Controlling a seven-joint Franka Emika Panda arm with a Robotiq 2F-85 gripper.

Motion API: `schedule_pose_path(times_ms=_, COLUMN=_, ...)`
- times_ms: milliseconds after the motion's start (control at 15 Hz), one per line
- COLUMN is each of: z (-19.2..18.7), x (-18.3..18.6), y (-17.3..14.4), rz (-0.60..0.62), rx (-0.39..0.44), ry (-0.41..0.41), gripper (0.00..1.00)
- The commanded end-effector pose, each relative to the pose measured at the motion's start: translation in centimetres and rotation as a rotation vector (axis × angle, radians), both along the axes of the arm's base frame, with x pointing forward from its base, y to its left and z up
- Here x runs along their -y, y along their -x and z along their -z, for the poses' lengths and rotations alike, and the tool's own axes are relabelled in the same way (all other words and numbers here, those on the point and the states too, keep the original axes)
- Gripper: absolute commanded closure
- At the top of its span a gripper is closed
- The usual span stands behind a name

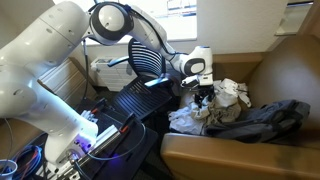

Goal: Move the brown clothing from the brown chair to the black chair

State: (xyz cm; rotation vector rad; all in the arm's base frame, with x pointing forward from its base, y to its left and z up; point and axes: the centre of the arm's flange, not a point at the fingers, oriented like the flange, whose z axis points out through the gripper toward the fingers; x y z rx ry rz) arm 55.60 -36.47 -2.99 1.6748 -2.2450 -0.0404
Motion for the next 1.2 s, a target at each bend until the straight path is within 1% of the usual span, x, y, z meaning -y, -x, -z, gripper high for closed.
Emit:
schedule_pose_path(times_ms=0, z=0.6, x=0.0, y=-0.1, rz=0.053, rx=0.071, ry=0.093, gripper=0.00)
schedule_pose_path(times_ms=67, z=1.9, x=0.8, y=-0.6, rz=0.097, rx=0.112, ry=0.137, gripper=0.00)
schedule_pose_path(times_ms=133, z=2.8, x=1.5, y=-0.8, rz=0.145, rx=0.123, ry=0.169, gripper=0.00)
schedule_pose_path(times_ms=200, z=3.9, x=2.3, y=-0.7, rz=0.191, rx=0.094, ry=0.188, gripper=0.00)
schedule_pose_path(times_ms=267, z=5.1, x=3.0, y=-0.4, rz=0.215, rx=0.027, ry=0.158, gripper=0.00)
schedule_pose_path(times_ms=333, z=6.1, x=3.6, y=0.3, rz=0.233, rx=-0.031, ry=0.146, gripper=0.25)
schedule_pose_path(times_ms=400, z=7.4, x=3.9, y=0.7, rz=0.238, rx=-0.094, ry=0.116, gripper=0.27)
schedule_pose_path(times_ms=467, z=7.9, x=4.3, y=1.2, rz=0.251, rx=-0.160, ry=0.086, gripper=0.34)
schedule_pose_path(times_ms=533, z=8.6, x=4.4, y=1.6, rz=0.260, rx=-0.212, ry=0.059, gripper=0.43)
schedule_pose_path(times_ms=667, z=8.8, x=5.0, y=1.7, rz=0.288, rx=-0.283, ry=0.016, gripper=0.55)
schedule_pose_path(times_ms=800, z=8.2, x=5.3, y=1.6, rz=0.302, rx=-0.323, ry=-0.011, gripper=0.69)
schedule_pose_path(times_ms=867, z=7.9, x=5.4, y=1.5, rz=0.311, rx=-0.336, ry=-0.025, gripper=0.75)
schedule_pose_path(times_ms=933, z=7.6, x=5.5, y=1.6, rz=0.319, rx=-0.349, ry=-0.039, gripper=0.83)
schedule_pose_path(times_ms=1000, z=7.5, x=5.6, y=1.5, rz=0.325, rx=-0.359, ry=-0.057, gripper=0.89)
schedule_pose_path(times_ms=1067, z=7.0, x=5.6, y=1.5, rz=0.326, rx=-0.366, ry=-0.077, gripper=0.97)
schedule_pose_path(times_ms=1133, z=6.4, x=5.8, y=1.3, rz=0.333, rx=-0.361, ry=-0.091, gripper=0.99)
